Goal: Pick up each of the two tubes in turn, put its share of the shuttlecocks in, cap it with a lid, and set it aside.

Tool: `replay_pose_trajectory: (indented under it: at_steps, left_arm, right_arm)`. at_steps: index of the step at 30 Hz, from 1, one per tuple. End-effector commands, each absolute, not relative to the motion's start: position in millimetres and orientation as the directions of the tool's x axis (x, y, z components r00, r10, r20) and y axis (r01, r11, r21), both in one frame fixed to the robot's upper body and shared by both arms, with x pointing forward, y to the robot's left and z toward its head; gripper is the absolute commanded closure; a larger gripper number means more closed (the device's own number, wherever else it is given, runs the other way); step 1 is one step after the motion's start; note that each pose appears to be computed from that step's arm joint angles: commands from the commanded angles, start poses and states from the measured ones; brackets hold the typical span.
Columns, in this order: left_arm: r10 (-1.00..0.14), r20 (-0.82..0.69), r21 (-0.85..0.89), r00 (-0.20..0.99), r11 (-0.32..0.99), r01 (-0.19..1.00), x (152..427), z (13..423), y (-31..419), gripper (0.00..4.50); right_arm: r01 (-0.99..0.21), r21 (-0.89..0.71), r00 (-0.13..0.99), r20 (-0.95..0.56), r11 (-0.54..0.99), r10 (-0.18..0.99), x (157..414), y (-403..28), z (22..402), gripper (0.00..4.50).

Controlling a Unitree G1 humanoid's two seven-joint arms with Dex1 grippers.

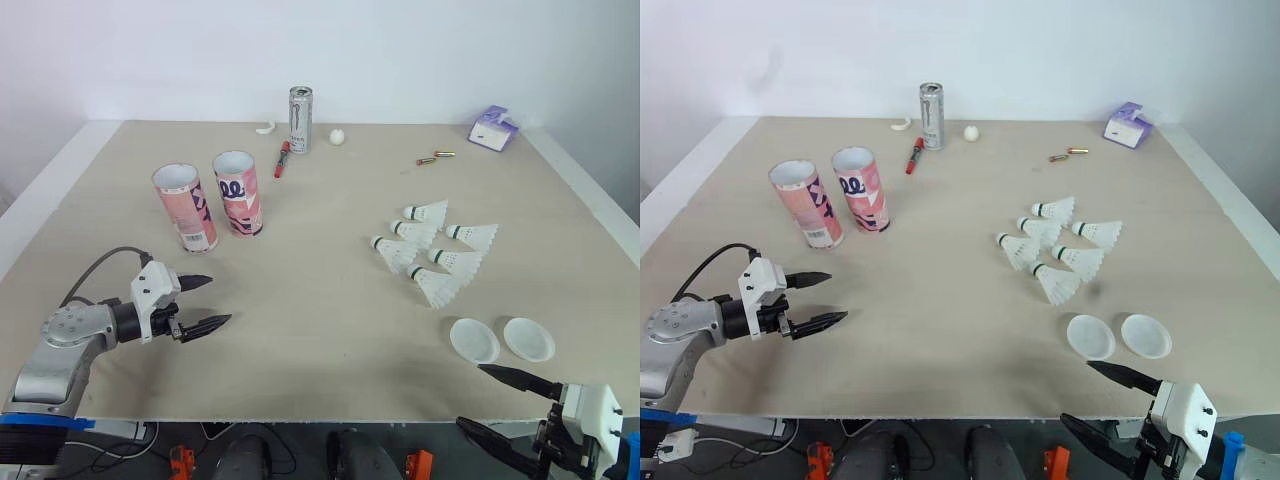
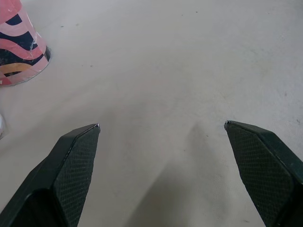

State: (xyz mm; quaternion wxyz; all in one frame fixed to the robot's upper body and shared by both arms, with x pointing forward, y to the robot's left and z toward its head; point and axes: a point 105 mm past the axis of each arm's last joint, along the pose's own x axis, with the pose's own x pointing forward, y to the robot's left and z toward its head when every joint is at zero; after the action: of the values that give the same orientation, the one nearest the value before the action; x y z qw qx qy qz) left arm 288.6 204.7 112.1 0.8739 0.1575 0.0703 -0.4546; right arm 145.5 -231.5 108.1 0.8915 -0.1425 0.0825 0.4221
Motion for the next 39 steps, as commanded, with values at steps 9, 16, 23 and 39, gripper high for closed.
replay_pose_trajectory:
  at_steps: [9,16,23,39]
  left_arm:
    - [-0.821,-0.220,0.274,0.527,0.466,0.841,283.9,130.3,197.0,0.11]
    - [-0.811,-0.224,0.289,0.541,0.475,0.831,286.1,128.6,197.7,0.11]
    - [-0.785,-0.153,0.307,0.600,0.539,0.784,290.8,132.9,196.8,0.11]
    - [-0.295,-0.005,0.135,0.955,0.947,0.293,286.9,123.1,224.7,0.11]
  right_arm:
    - [-0.753,-0.226,0.657,-0.225,0.618,0.719,160.1,-218.6,133.6,0.00]
    - [-0.747,-0.224,0.664,-0.217,0.626,0.715,162.9,-216.4,137.3,0.00]
    - [-0.733,-0.223,0.678,-0.170,0.642,0.715,172.2,-212.7,147.5,0.00]
    - [-0.900,-0.211,0.383,0.035,0.381,0.923,287.6,-78.4,196.1,0.00]
